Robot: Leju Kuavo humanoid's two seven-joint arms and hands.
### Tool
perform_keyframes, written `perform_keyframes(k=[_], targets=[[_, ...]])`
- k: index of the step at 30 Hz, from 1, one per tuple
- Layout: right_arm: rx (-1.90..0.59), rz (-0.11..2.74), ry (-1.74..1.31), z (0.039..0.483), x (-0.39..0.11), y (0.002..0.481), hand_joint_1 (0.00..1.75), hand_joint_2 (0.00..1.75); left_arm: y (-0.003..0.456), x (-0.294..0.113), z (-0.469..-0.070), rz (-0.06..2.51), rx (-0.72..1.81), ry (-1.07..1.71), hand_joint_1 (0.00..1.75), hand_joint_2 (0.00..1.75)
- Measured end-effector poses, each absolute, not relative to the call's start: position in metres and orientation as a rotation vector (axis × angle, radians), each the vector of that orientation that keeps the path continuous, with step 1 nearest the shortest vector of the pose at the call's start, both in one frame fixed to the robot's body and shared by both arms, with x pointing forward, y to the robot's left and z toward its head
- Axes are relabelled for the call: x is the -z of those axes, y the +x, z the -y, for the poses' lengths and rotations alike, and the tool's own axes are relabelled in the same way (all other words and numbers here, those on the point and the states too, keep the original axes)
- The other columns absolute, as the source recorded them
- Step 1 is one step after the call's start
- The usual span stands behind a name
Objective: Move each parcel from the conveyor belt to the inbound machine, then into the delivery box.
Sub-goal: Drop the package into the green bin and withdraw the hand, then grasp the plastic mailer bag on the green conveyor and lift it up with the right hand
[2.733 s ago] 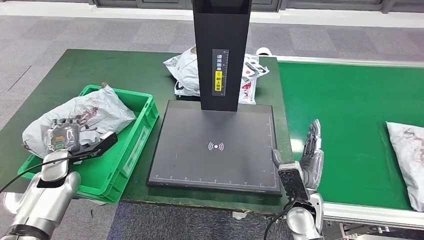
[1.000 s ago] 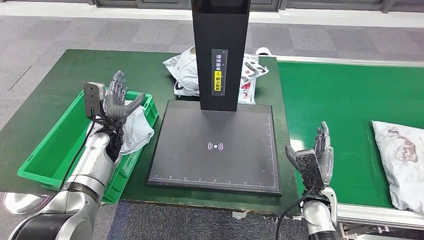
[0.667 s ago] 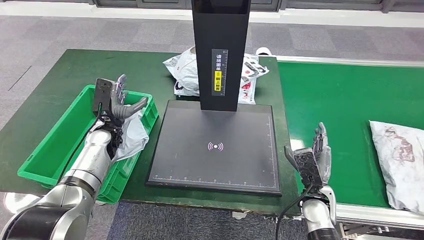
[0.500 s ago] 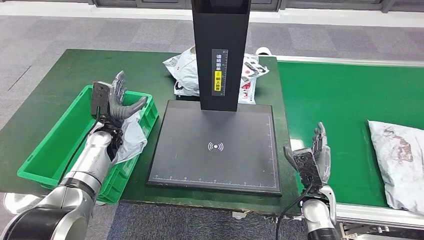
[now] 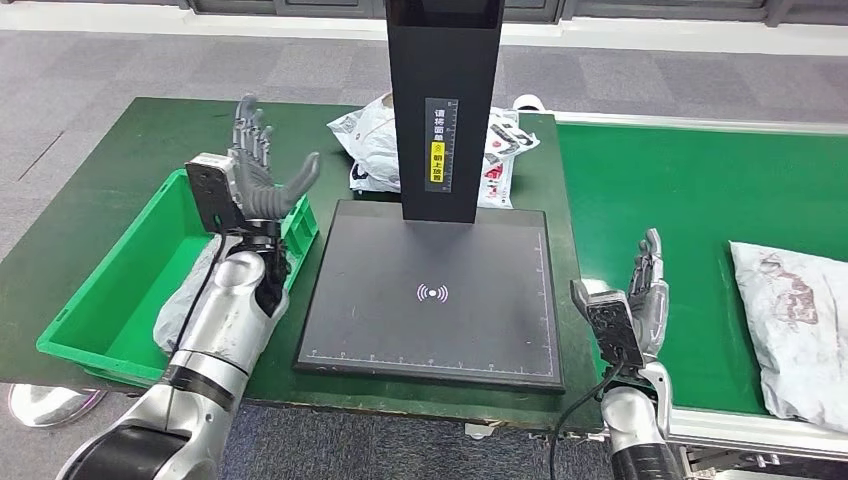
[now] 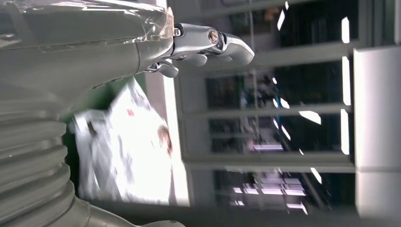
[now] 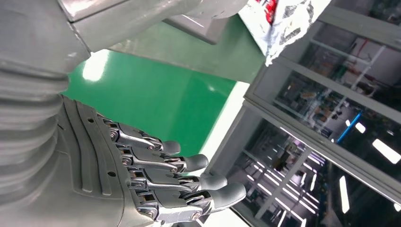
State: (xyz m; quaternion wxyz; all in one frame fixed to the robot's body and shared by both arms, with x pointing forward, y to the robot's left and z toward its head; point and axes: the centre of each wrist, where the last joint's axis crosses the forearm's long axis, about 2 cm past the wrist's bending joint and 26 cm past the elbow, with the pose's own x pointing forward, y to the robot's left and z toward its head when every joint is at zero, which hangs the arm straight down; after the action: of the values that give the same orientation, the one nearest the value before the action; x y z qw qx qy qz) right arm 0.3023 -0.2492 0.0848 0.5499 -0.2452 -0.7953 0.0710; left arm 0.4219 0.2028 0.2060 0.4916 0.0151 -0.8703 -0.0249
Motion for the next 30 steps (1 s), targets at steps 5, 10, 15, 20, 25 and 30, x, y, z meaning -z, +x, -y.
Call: perform_keyframes(k=[5,10,15,20,25,30], targets=[[-0.166,1.887,-0.584,0.247,-0.086,0.305,0.00,1.75,0.415,-0.213,-0.172,2.146,0.063,-0.033,0.00,1.75],[-0.166,1.882,-0.619,0.247,-0.086,0.304,0.00,1.75,0.410,-0.213,-0.157,2.140,0.106,-0.105,0.00,1.75],[-0.186,1.862,-0.713,0.248,-0.085,0.304,0.00,1.75,0.393,-0.200,-0.114,2.092,0.218,-0.243,0.00,1.75],[-0.220,1.828,-0.788,0.249,-0.078,0.304,0.00,1.75,0.378,-0.180,-0.082,2.011,0.270,-0.370,0.00,1.75],[-0.236,1.805,-0.794,0.252,-0.072,0.303,0.00,1.75,0.371,-0.168,-0.072,1.967,0.299,-0.396,0.00,1.75],[-0.244,1.794,-0.792,0.252,-0.070,0.302,0.00,1.75,0.368,-0.163,-0.069,1.946,0.315,-0.401,0.00,1.75]])
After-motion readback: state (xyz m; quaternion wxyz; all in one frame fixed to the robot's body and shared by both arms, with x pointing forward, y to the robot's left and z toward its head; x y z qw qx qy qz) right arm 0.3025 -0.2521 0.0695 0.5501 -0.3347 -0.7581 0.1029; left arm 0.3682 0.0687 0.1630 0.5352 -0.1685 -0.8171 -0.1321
